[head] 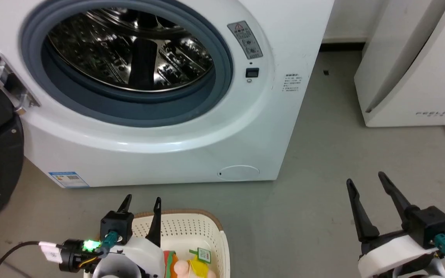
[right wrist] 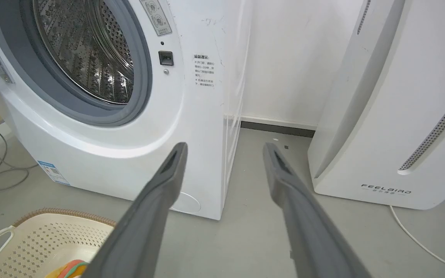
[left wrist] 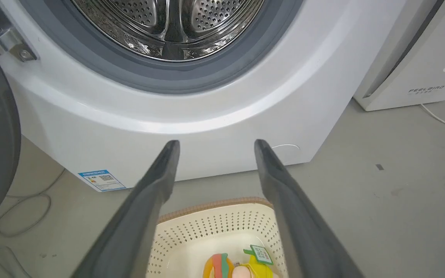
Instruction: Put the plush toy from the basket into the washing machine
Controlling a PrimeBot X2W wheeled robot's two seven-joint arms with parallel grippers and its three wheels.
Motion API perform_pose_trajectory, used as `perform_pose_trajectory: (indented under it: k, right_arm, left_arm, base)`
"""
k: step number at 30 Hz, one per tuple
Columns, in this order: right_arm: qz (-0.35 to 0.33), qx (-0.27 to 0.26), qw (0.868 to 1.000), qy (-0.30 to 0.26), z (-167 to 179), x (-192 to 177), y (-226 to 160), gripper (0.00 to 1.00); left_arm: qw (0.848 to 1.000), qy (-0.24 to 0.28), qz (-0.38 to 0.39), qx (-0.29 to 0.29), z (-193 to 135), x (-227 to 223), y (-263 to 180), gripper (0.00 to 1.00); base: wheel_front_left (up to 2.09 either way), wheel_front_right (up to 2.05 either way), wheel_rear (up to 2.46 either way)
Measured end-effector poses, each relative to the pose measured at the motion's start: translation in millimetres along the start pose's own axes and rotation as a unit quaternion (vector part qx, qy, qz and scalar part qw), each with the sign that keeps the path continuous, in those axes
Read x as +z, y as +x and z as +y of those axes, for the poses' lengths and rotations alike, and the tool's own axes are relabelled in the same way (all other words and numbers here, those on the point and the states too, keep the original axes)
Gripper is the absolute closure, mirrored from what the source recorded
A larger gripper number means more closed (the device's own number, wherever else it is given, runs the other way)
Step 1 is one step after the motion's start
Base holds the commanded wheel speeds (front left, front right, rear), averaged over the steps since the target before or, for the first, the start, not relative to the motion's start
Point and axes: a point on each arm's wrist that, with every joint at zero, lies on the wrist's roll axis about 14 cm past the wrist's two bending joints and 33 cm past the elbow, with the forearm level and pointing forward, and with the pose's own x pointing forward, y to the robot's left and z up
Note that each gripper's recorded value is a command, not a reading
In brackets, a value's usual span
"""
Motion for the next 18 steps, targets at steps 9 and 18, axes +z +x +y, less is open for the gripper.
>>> perform_pose_trajectory:
  k: [9, 18]
  right_arm:
    - [0.017, -0.01, 1.0, 0.001, -7.8, -15.7, 7.3, 0.0]
    - [0.034, -0.024, 0.999, 0.003, -17.2, -32.3, 13.1, 0.0]
  left_arm:
    - [0.998, 0.008, 0.06, -0.029, -10.5, -40.0, 20.5, 0.0]
    - [0.99, 0.014, 0.127, -0.062, -21.8, -82.7, 37.3, 0.0]
  base:
    - [0.0, 0.0, 0.0]
    - [0.0, 0.0, 0.0]
